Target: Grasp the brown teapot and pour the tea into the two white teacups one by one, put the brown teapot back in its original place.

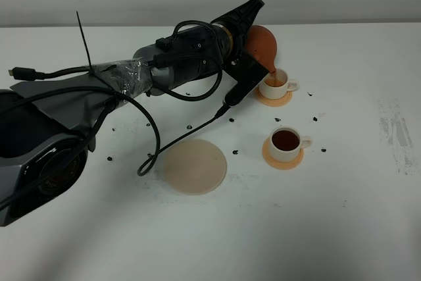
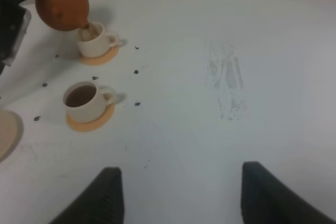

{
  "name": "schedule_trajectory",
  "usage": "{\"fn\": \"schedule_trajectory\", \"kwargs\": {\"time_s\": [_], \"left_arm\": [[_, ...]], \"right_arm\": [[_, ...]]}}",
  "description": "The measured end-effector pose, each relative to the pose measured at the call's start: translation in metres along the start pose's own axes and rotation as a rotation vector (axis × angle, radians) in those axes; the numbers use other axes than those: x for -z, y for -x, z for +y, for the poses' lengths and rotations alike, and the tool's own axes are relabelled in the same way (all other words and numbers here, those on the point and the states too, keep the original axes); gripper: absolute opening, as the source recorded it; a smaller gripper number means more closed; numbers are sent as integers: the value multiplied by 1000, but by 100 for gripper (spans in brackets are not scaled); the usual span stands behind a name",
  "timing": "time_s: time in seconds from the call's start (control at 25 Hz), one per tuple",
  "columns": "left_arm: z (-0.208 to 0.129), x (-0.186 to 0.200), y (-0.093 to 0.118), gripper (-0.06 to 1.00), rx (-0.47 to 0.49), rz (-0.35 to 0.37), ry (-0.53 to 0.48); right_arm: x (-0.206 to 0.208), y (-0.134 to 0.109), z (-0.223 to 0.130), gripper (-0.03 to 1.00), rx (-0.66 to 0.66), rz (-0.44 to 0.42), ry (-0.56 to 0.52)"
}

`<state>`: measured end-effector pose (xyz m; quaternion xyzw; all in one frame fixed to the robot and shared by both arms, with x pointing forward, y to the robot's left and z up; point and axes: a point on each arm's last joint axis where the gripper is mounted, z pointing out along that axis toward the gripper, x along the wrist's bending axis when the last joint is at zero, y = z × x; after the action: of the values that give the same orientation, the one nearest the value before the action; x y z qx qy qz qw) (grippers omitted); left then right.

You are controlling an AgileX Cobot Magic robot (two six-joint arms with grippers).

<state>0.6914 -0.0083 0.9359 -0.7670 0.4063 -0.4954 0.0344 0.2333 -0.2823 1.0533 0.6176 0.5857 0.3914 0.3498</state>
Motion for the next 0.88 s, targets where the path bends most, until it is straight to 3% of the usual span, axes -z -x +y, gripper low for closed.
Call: {"fn": "schedule_trajectory", "kwargs": {"time_s": [0.32,0.56,0.88], "left_arm": [[0,0,-1,12,-32,15,1],[0,0,-2,12,-113,22,4],[1,0,-2,12,-124,24,5]], "right_arm": [[0,0,0,51,0,0,0],[0,0,0,51,0,0,0],[0,0,0,51,0,0,0]]}}
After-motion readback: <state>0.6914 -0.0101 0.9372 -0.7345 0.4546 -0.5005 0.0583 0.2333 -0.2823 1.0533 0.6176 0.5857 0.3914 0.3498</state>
